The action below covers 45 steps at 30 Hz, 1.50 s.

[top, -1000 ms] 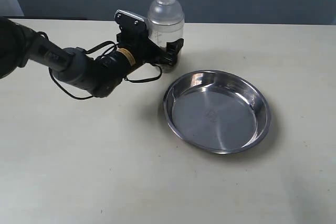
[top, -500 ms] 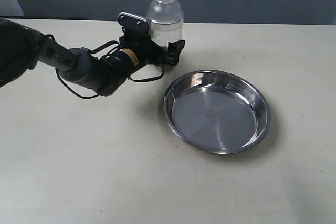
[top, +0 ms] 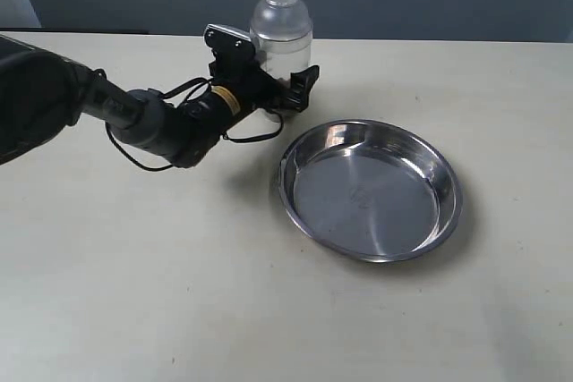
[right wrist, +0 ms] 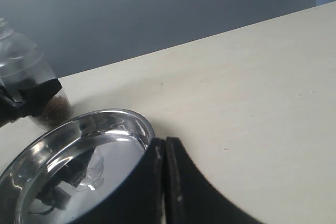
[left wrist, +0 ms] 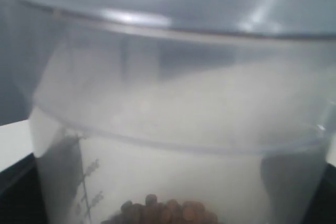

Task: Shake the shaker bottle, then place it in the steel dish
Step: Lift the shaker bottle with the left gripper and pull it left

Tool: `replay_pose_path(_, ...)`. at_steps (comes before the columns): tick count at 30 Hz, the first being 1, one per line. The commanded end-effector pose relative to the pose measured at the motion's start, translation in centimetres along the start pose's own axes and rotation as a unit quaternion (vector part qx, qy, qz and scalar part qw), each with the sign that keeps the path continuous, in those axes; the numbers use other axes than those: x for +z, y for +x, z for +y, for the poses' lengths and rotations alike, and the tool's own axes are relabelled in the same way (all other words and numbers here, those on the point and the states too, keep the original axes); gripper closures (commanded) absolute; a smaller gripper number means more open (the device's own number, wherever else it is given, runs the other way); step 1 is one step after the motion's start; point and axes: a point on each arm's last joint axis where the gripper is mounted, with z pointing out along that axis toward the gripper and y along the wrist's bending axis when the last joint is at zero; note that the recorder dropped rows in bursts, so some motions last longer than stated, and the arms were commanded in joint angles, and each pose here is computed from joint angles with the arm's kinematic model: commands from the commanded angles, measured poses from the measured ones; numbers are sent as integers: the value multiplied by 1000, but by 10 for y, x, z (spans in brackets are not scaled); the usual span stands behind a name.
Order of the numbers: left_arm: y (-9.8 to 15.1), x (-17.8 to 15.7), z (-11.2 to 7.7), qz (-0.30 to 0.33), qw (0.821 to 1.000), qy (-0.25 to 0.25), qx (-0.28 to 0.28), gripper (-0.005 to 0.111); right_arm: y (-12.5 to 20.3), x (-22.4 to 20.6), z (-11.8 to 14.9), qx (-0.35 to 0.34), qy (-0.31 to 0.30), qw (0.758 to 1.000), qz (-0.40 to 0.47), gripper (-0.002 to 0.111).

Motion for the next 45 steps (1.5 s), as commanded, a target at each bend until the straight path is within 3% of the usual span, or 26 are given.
replay_pose_path(1, -3, 2, 0, 0, 1000, 1, 14, 14, -1, 0, 0, -5, -1, 1000, -6, 109)
replay_pose_path(11, -13, 12, 1, -7, 1000, -2, 24, 14, -1, 0, 0, -5, -1, 1000, -6, 109)
replay_pose_path(21, 10, 18, 4, 19, 999, 4, 27, 14, -1, 0, 0, -5, -1, 1000, -6, 109)
replay_pose_path(31, 5, 18, 3, -10, 1000, 8, 25, 16, -1, 0, 0, -5, -1, 1000, -6, 109)
replay_pose_path(34, 9, 18, 4, 8, 1000, 3, 25, 33, -1, 0, 0, -5, -1, 1000, -6, 109)
replay_pose_path(40, 13, 17, -4, 31, 997, 49, 48, 104, -1, 0, 0, -5, -1, 1000, -6, 109)
replay_pose_path(42, 14, 17, -8, 32, 995, 68, 61, 105, -1, 0, 0, -5, -1, 1000, -6, 109)
replay_pose_path(45, 14, 17, -8, 35, 996, 69, 37, 105, -1, 0, 0, -5, -1, 1000, -6, 109)
